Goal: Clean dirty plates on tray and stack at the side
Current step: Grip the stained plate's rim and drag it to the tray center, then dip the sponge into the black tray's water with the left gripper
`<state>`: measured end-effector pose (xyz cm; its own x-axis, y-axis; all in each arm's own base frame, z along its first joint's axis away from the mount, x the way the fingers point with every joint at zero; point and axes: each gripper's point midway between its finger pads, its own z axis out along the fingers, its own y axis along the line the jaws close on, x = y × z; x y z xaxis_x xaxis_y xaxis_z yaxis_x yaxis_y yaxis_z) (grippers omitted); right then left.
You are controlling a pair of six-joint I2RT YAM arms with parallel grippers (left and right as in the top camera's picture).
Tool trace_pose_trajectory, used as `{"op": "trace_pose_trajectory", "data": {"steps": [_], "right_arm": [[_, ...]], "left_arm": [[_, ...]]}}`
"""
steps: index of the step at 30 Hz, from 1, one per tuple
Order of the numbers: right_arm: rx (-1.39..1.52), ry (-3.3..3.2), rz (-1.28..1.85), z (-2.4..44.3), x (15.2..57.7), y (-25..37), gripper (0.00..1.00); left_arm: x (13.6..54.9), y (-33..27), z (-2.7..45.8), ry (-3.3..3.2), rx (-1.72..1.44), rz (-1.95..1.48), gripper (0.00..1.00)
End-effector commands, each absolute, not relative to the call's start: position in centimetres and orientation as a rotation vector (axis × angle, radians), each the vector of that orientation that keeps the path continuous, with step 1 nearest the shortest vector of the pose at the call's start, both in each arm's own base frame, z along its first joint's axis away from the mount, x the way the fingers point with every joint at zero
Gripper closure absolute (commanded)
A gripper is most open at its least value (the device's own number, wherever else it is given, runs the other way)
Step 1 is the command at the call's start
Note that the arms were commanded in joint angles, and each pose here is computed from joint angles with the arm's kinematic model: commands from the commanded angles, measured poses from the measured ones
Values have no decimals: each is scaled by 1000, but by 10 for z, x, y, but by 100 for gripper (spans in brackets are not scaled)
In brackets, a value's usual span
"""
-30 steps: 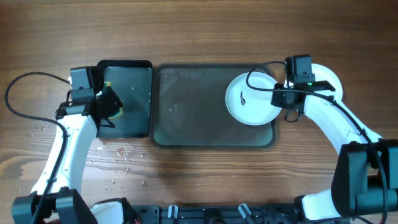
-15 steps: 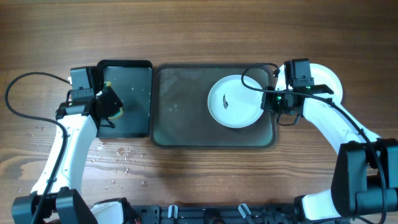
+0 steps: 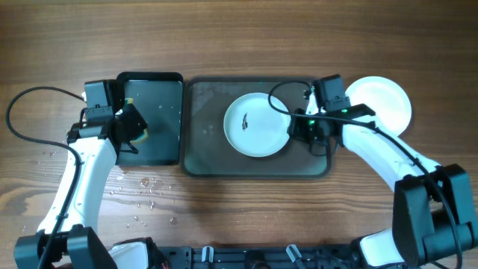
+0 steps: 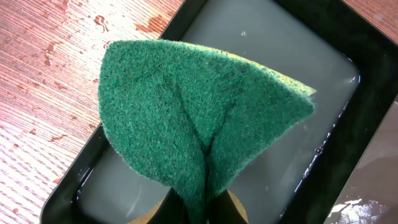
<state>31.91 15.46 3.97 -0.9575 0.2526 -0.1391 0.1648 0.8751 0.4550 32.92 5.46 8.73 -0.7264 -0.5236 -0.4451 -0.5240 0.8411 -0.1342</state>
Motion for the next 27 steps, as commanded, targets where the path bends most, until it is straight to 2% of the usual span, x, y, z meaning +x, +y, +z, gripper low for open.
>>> {"op": "trace_pose_trajectory", "data": {"steps": [1, 6, 8, 12, 14, 17, 22, 27], "right_arm": [[347, 2826, 615, 39, 323, 159, 65], [238, 2732, 454, 41, 347, 138, 62], [208, 2693, 479, 46, 356, 137, 56], [202, 2657, 631, 55, 364, 139, 56], [206, 2649, 662, 57, 366, 136, 57], [188, 2648, 673, 57, 367, 133, 68], [171, 2683, 664, 41, 365, 134, 70], [162, 2734, 781, 20, 360, 148, 76]], "left_arm": [[330, 56, 92, 2532, -752, 2, 96], [330, 56, 92, 2531, -752, 1, 96], [330, 56, 92, 2531, -752, 1, 96], [330, 56, 92, 2531, -752, 1, 96], [330, 56, 92, 2531, -752, 1, 96], [330, 56, 92, 2531, -752, 1, 96], [330, 56, 92, 2532, -752, 2, 96], [330, 56, 92, 2532, -752, 2, 96]]}}
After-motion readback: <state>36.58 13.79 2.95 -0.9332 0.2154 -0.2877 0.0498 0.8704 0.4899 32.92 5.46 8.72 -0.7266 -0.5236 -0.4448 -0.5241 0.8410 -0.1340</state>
